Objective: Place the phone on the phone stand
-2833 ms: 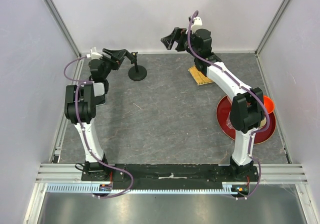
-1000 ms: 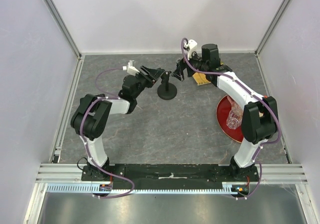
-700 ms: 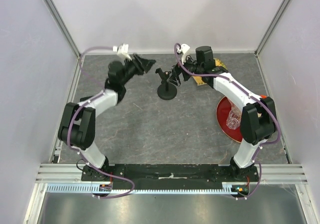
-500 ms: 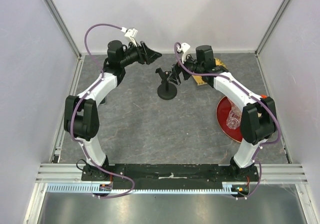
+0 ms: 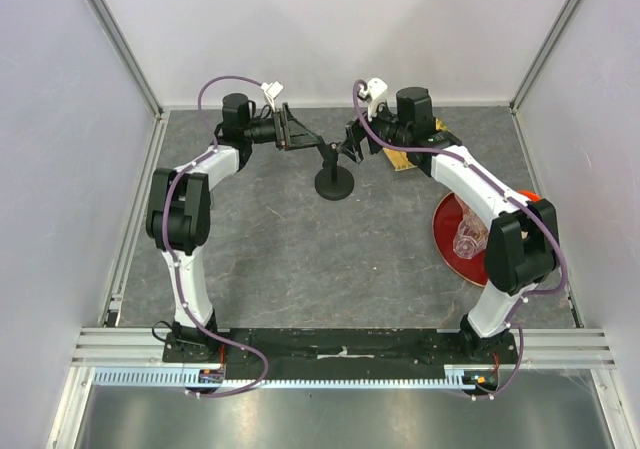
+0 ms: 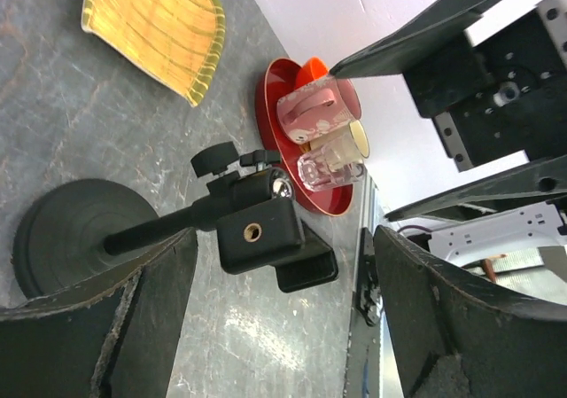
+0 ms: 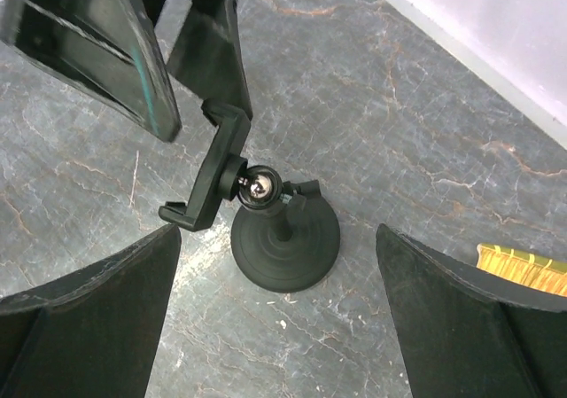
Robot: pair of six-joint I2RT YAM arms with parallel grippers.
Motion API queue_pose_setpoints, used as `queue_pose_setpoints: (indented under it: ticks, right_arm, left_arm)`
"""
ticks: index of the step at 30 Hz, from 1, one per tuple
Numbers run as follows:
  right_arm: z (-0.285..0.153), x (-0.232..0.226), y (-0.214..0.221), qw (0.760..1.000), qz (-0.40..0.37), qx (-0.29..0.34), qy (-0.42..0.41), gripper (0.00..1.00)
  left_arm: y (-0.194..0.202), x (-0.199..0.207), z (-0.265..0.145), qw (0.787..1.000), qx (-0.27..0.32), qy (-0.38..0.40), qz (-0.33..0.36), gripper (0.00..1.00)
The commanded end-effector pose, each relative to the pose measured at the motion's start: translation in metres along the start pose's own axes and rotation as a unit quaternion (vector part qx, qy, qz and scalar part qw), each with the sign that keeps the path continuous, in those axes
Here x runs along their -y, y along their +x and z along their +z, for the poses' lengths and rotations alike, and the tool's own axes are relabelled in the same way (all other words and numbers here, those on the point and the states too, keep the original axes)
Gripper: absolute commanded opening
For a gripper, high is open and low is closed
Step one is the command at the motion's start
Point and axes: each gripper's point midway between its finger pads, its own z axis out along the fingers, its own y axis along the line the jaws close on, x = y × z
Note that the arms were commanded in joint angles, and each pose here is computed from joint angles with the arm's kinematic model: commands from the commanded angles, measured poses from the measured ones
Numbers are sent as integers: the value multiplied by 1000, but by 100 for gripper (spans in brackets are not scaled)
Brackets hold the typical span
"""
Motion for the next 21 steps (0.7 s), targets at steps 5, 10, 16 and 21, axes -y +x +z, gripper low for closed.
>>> queue_pose_setpoints:
  ticks: [5, 10, 16, 21]
  right_arm:
    - [-4, 4, -27, 999, -11, 38, 12, 98]
    - [-1, 6, -26, 999, -8, 34, 15, 98]
    - [0, 8, -25, 999, -6, 33, 19, 98]
    - [0, 7, -26, 999, -6, 34, 21, 98]
  left_arm:
    - [-4, 11, 2, 999, -13, 27, -15, 79]
    - [1, 4, 8, 999, -17, 32, -34, 69]
    - [4, -1, 14, 998, -17, 36, -47, 63]
    - [5, -5, 21, 998, -12, 41, -54, 53]
